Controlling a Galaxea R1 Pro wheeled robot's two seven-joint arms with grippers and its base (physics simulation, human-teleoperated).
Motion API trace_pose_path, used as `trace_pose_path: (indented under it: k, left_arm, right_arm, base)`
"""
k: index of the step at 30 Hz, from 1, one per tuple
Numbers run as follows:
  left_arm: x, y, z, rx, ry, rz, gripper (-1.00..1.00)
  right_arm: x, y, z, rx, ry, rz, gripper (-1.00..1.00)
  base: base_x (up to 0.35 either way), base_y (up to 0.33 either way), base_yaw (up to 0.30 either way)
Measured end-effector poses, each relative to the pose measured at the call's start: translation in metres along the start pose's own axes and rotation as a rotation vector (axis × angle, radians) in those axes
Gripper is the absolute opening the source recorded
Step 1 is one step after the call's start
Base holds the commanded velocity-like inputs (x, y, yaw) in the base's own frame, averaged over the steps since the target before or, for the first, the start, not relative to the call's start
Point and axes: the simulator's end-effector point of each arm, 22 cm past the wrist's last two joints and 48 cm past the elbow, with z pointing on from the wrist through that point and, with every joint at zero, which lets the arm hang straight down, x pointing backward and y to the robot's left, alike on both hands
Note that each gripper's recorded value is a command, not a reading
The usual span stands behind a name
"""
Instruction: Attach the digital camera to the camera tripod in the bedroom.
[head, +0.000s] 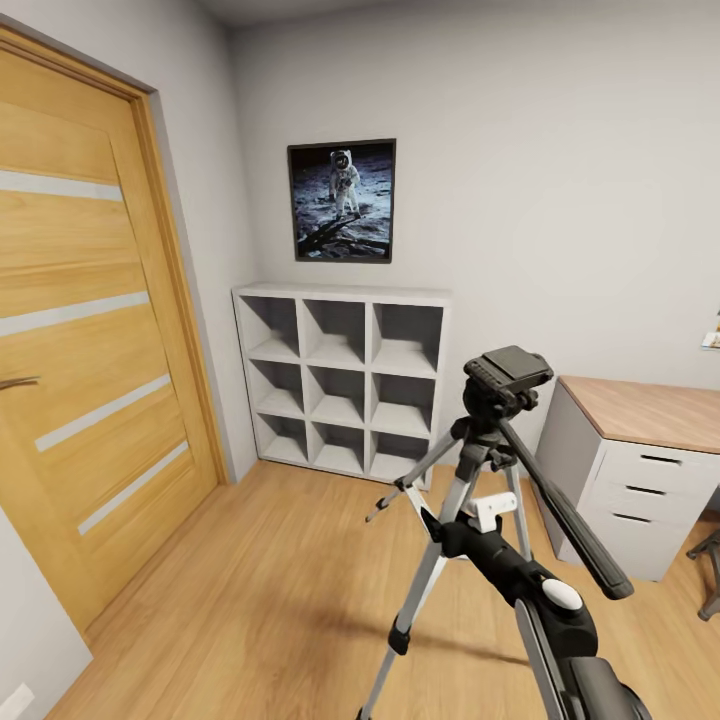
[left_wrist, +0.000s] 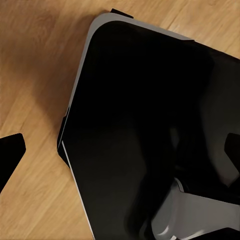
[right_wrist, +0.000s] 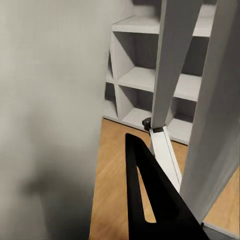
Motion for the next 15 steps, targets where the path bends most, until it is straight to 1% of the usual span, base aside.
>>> trace_pose_path:
  k: [10, 15]
  left_arm:
    - [-0.0001, 0.0002, 0.0000, 0.000, 0.000, 0.000, 1.00]
    - [-0.0004, 0.0008, -0.0001, 0.000, -0.001, 0.000, 1.00]
  right_arm:
    - [-0.0001, -0.0026, -0.0005, 0.005, -0.001, 0.001, -1.00]
    - [-0.0001, -0.0023, -0.0008, 0.005, 0.000, 0.002, -1.00]
  base:
    - [0.007, 0.000, 0.000]
    - [0.214, 0.000, 0.000]
